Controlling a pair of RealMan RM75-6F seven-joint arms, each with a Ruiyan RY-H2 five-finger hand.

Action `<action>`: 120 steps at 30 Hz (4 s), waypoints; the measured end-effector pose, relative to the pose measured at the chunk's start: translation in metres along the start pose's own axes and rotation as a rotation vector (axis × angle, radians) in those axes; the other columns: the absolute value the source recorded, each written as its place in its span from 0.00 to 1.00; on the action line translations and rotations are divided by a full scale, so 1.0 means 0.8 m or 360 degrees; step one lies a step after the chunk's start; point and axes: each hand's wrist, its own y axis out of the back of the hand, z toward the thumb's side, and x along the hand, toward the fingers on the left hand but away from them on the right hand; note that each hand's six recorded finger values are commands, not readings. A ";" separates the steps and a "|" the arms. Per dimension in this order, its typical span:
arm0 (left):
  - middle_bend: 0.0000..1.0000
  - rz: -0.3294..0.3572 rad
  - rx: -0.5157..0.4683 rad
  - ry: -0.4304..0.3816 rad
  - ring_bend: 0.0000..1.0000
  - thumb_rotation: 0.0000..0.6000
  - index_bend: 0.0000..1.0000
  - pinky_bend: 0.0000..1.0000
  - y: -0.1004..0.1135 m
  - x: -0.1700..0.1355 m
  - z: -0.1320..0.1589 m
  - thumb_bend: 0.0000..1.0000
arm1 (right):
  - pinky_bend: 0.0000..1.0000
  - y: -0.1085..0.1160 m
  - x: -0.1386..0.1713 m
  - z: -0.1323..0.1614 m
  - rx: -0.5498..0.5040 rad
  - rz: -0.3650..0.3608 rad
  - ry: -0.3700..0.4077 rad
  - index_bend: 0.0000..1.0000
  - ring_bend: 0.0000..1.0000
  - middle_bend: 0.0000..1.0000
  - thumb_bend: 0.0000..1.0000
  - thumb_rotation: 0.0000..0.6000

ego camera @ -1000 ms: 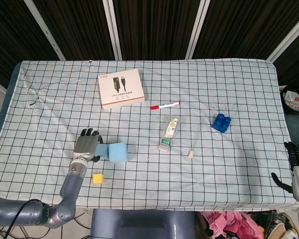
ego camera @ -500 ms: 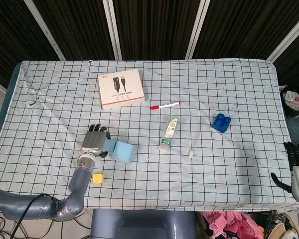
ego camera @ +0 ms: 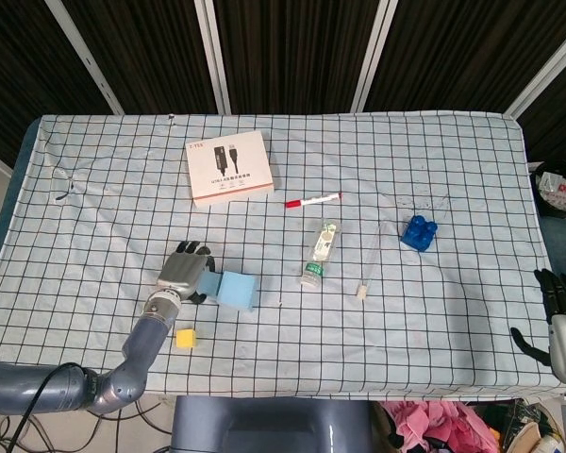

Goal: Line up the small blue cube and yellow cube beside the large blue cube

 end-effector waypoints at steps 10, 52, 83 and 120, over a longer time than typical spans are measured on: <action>0.15 0.0070 0.0052 -0.0065 0.00 1.00 0.46 0.00 0.004 -0.003 -0.003 0.27 | 0.11 -0.003 -0.001 0.001 0.0003 0.0014 0.0001 0.01 0.00 0.06 0.19 1.00; 0.15 0.0104 0.0109 0.0045 0.00 1.00 0.45 0.00 -0.002 -0.003 0.006 0.26 | 0.11 -0.001 -0.001 -0.002 0.0003 0.0003 -0.0007 0.01 0.00 0.06 0.19 1.00; 0.14 0.0090 0.0106 0.0030 0.00 1.00 0.39 0.00 -0.008 -0.003 0.014 0.23 | 0.11 0.000 -0.002 -0.004 0.0008 -0.0002 -0.0014 0.01 0.00 0.06 0.20 1.00; 0.12 0.0074 0.0137 0.0033 0.00 1.00 0.25 0.00 -0.008 -0.015 0.014 0.21 | 0.11 0.000 -0.003 -0.006 0.0014 -0.0008 -0.0036 0.01 0.00 0.06 0.20 1.00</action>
